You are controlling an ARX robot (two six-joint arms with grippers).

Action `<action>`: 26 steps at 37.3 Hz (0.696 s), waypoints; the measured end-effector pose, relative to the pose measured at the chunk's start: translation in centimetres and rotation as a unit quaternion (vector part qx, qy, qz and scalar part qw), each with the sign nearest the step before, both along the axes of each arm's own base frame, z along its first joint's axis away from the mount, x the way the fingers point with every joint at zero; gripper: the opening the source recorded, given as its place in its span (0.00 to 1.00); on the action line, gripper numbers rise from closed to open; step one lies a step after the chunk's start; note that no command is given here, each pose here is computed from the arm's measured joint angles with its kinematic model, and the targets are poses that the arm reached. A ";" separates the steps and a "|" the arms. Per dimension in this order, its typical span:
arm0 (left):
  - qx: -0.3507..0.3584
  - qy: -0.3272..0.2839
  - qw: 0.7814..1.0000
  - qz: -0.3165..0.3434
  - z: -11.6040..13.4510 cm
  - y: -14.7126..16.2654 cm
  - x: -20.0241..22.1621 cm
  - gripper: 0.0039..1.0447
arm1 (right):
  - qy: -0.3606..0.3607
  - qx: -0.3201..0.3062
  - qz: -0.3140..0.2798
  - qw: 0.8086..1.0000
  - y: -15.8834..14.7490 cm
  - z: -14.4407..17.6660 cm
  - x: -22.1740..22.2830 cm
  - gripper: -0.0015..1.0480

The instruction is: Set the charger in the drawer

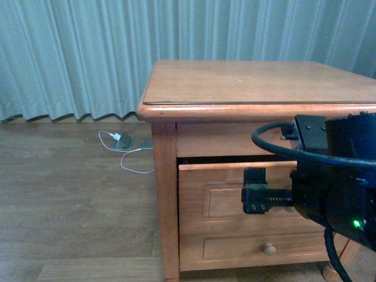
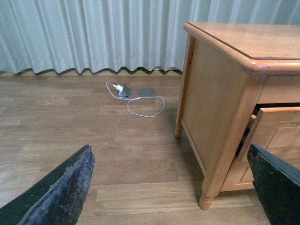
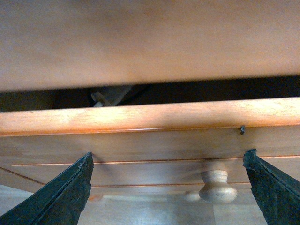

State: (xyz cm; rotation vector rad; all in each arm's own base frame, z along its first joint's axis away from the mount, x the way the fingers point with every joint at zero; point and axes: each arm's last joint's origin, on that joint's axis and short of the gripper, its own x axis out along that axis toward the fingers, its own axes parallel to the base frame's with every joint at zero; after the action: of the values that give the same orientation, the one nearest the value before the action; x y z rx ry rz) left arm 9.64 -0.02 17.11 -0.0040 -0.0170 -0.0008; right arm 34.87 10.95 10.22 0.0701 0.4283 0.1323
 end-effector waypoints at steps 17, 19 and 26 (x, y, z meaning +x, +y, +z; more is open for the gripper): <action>0.000 0.000 1.000 0.000 0.0 0.0 0.0 0.94 | -0.028 0.024 -0.001 0.999 0.0 -0.8 2.0 0.91; 0.000 0.000 1.000 0.000 0.0 0.0 0.0 0.94 | -0.030 0.025 -0.001 0.999 -0.4 -0.7 1.7 0.91; 0.000 0.000 1.000 0.000 0.0 0.0 0.0 0.94 | -0.027 0.003 0.047 0.999 -1.7 2.2 -2.0 0.91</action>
State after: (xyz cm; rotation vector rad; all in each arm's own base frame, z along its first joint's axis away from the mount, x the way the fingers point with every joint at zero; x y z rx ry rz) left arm 9.64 -0.02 17.11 -0.0040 -0.0170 -0.0008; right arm 32.87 9.23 12.39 0.0515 0.3769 0.2277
